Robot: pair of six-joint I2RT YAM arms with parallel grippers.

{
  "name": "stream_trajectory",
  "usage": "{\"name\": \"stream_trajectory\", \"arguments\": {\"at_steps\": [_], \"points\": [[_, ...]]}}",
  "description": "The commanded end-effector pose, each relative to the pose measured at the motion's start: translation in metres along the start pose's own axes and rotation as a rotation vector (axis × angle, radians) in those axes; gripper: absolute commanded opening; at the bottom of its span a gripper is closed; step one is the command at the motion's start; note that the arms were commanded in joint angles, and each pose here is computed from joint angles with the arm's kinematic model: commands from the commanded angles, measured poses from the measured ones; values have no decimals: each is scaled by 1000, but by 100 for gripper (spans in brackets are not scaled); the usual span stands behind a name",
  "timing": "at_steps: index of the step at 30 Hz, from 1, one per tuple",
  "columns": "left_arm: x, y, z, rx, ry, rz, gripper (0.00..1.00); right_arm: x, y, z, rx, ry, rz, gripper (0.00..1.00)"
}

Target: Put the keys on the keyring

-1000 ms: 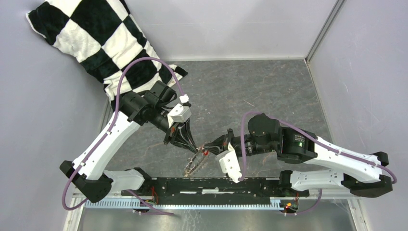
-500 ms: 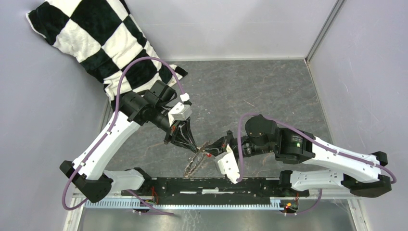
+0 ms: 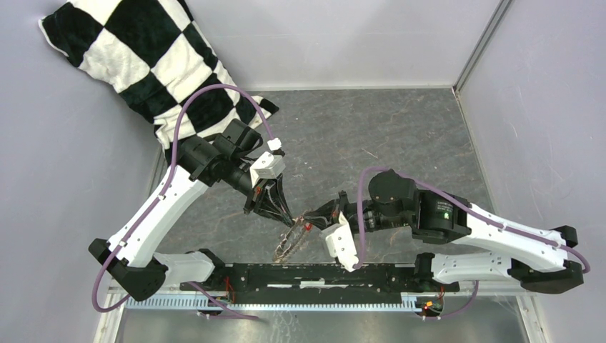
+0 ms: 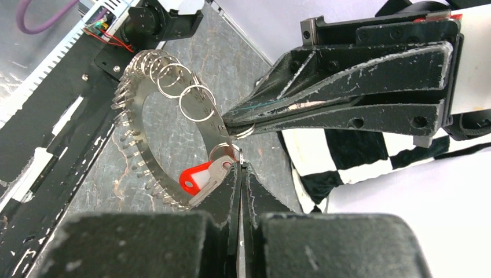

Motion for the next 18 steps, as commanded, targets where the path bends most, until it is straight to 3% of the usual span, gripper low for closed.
{"name": "stream_trajectory", "arguments": {"at_steps": [1, 18], "points": [[-1, 4, -8, -17, -29, -34, 2, 9, 4, -6, 25, -65, 0, 1], [-2, 8, -6, 8, -41, -54, 2, 1, 5, -3, 10, -13, -34, 1]]}}
Point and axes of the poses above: each gripper's point midway between its finger pads, its own x axis back along the fingers, its own z axis along the line the jaws close on, y = z × x, the point moved 10 cm from there along x, back along the fingers, and after that the axes turned 4 degrees about x, right-handed, at the moved point
